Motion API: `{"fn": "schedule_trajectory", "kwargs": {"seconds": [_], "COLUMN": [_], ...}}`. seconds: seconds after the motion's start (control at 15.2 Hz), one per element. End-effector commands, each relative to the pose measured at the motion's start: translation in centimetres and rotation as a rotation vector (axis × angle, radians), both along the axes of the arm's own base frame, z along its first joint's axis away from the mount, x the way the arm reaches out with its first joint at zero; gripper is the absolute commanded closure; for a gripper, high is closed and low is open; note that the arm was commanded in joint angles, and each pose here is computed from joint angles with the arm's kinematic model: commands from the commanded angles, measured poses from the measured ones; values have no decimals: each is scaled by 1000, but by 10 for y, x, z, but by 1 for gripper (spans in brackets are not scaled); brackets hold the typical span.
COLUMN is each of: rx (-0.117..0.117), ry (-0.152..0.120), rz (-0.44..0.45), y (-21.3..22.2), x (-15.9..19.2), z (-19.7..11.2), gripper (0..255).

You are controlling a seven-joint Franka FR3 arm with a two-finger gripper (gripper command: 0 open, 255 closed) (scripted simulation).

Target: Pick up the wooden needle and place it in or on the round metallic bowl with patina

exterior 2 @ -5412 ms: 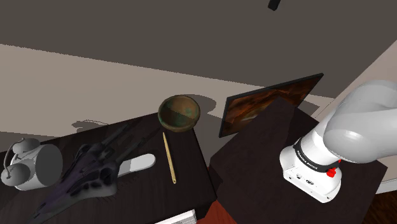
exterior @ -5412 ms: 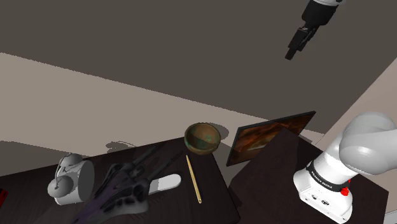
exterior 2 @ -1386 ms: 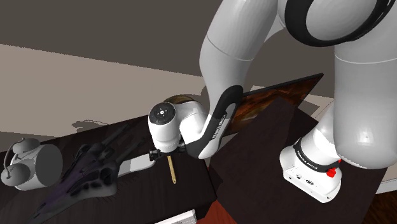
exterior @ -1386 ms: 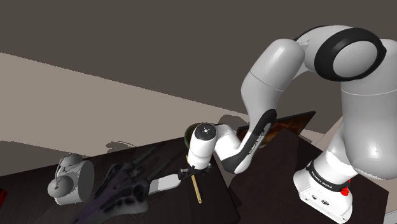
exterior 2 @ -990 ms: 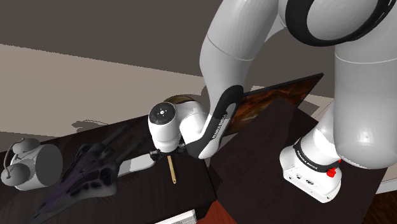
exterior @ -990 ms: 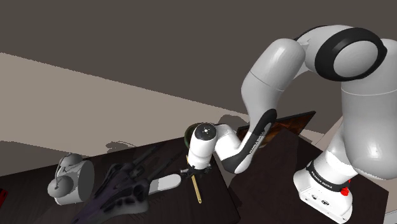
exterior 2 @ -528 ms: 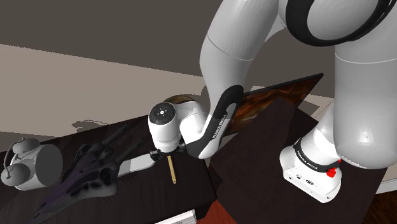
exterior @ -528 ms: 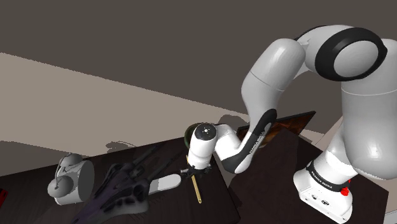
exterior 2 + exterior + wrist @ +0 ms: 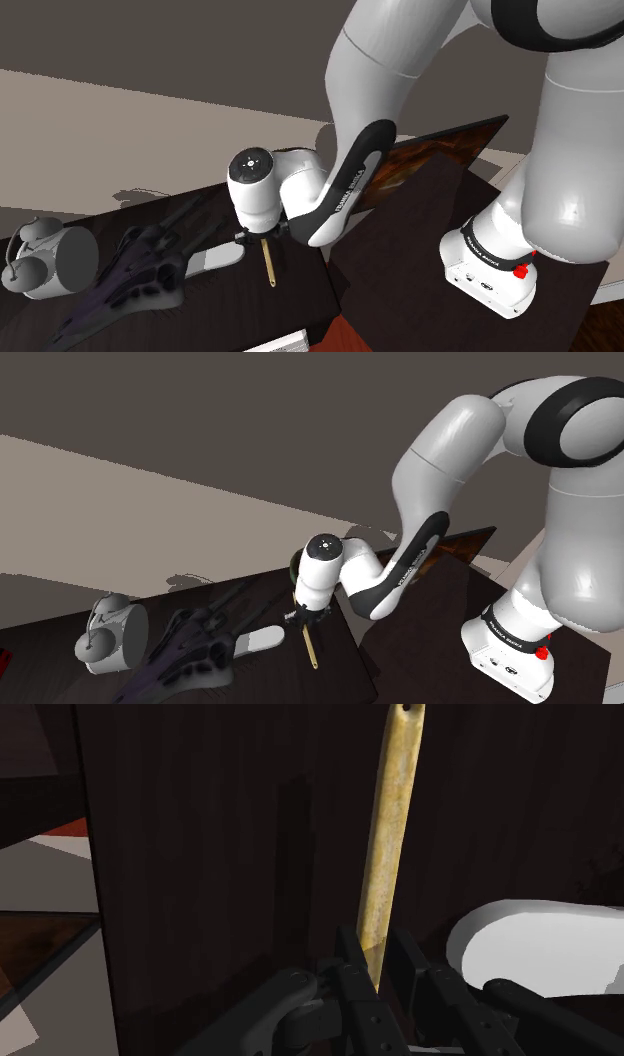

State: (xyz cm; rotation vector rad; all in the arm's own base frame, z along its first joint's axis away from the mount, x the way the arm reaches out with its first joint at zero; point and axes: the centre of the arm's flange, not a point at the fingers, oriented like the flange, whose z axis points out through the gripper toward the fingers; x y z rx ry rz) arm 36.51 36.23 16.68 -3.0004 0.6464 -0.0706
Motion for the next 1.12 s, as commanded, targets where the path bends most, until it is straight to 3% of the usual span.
{"fn": "schedule_trajectory", "kwargs": {"seconds": [0.0,1.06], "rx": [0,0], "ry": [0,0], "rz": [0,0], "y": [0,0], "x": [1,1], "z": [10,95], "gripper": [255,255]}}
